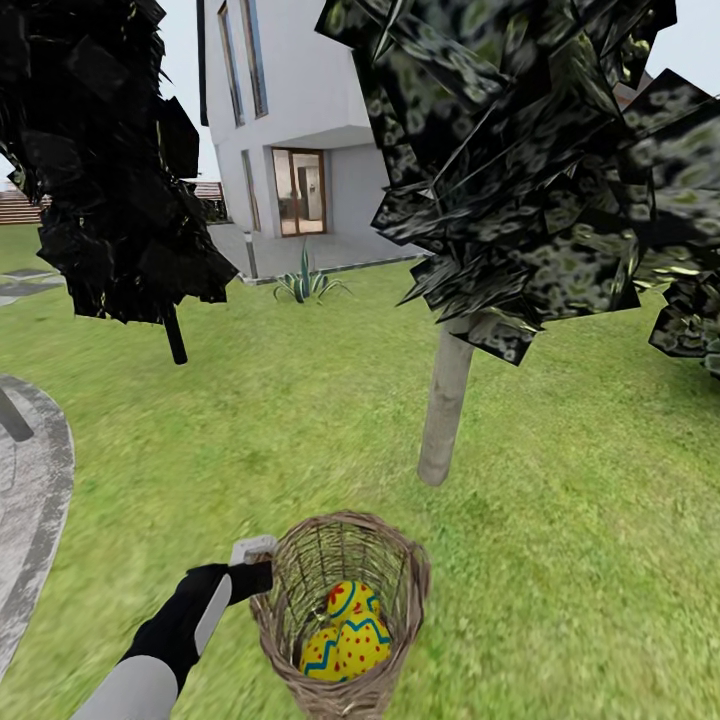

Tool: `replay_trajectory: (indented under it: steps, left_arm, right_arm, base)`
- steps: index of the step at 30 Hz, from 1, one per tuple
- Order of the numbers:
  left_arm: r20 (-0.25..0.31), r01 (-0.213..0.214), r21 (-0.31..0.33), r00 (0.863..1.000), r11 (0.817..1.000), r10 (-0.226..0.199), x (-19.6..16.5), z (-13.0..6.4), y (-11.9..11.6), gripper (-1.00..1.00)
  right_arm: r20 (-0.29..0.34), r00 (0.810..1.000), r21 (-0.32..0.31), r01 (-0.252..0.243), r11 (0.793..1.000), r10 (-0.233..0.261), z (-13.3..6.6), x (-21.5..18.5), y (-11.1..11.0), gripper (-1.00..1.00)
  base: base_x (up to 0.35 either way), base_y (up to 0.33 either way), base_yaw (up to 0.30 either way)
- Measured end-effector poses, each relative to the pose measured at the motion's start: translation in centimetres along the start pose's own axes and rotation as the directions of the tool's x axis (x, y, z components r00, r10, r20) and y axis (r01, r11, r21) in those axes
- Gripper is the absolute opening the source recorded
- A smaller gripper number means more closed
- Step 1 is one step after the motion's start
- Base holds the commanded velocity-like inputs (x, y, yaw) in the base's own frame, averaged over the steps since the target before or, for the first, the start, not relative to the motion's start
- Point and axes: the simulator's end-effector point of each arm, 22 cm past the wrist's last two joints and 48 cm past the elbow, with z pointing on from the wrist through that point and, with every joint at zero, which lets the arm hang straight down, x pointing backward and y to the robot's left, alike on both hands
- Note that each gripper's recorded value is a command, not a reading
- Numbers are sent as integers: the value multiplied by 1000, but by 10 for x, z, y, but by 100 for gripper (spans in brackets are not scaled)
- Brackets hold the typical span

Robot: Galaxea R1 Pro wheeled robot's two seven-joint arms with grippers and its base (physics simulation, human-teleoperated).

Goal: Take the three Easter eggs out of the wicker basket on the lawn in the garden, then place them on the lawn next to a single tree (choose any tree) so that all three eggs are next to the same tree and none are left in the basket.

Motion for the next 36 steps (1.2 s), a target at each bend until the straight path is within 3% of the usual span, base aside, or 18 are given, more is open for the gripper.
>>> replay_trajectory:
  steps: [2, 36]
  left_arm:
    - [0, 16, 6, 1000, 1000, -16, 0, 1, -1, -100]
    - [0, 15, 0, 1000, 1000, -15, 2, 31, 6, -100]
  right_arm:
    - [0, 1000, -1, 3, 1000, -3, 1, 0, 0, 100]
    - [0, 1000, 0, -3, 1000, 3, 31, -5, -4, 100]
  base:
    - [0, 0, 0]
    - [16, 0, 0]
